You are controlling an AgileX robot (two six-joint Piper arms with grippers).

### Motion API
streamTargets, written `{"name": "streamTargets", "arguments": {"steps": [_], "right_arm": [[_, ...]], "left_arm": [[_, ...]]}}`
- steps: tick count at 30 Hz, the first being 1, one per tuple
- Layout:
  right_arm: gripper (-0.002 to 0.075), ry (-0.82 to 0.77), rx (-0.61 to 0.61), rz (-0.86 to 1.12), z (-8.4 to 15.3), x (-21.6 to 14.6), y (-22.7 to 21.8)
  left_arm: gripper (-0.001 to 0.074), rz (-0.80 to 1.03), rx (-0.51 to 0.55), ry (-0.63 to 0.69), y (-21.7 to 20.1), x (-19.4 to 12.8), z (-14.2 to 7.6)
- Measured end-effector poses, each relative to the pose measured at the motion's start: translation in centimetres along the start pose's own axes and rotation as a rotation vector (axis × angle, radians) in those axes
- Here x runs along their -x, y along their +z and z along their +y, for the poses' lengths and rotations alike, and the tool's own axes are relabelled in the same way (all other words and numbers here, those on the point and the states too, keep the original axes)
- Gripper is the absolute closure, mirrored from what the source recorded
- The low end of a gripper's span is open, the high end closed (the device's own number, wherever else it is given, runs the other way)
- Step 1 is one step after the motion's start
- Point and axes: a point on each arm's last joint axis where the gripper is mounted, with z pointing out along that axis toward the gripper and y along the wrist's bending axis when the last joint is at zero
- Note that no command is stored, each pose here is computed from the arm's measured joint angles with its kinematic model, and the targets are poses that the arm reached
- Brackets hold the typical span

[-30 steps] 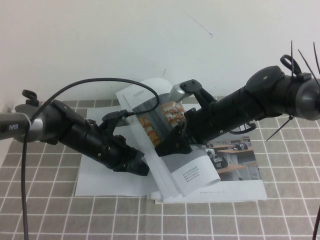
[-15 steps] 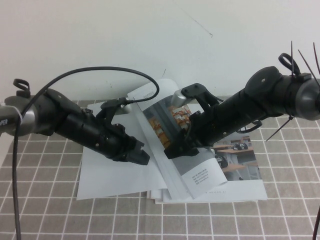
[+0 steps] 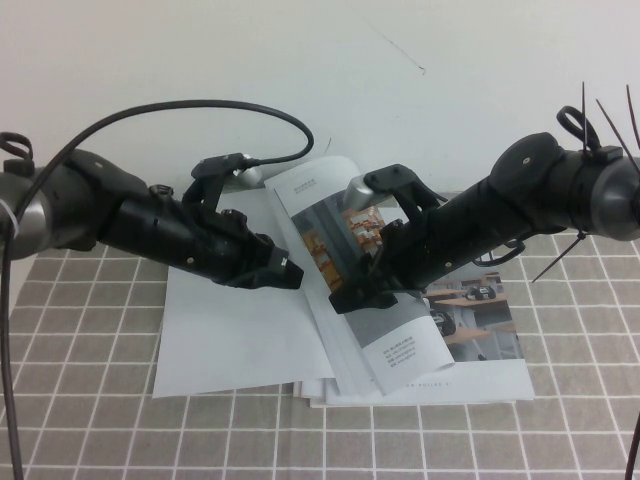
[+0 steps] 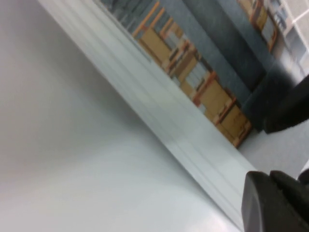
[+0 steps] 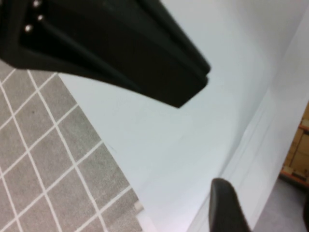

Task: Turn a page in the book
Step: Open the closed book

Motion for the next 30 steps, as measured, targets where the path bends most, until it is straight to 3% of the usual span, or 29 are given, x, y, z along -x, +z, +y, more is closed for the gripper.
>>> {"name": "streamTargets", "arguments": {"steps": [6, 16, 25, 30], "right_arm": [[0.0380, 0.014, 0.009, -0.013, 0.1, 0.1, 0.0], [0.0381, 0.027, 0.017, -0.025, 0.2, 0.2, 0.0], [0.0381, 0.029, 0.023, -0.023, 0.2, 0.2, 0.0], [0.0381, 0.033, 0.030, -0.024, 0.3, 0.2, 0.0]], "left_arm": [[0.0738, -0.025, -0.010, -0.018, 1.0, -0.1, 0.7], [0.0729, -0.021, 0.068, -0.268, 1.8, -0.5, 2.2], [0.0501, -0.021, 0.058, -0.363, 2.0, -0.7, 2.8], [0.0465, -0.011, 0.049, -0.393, 2.9, -1.1, 3.3]]}}
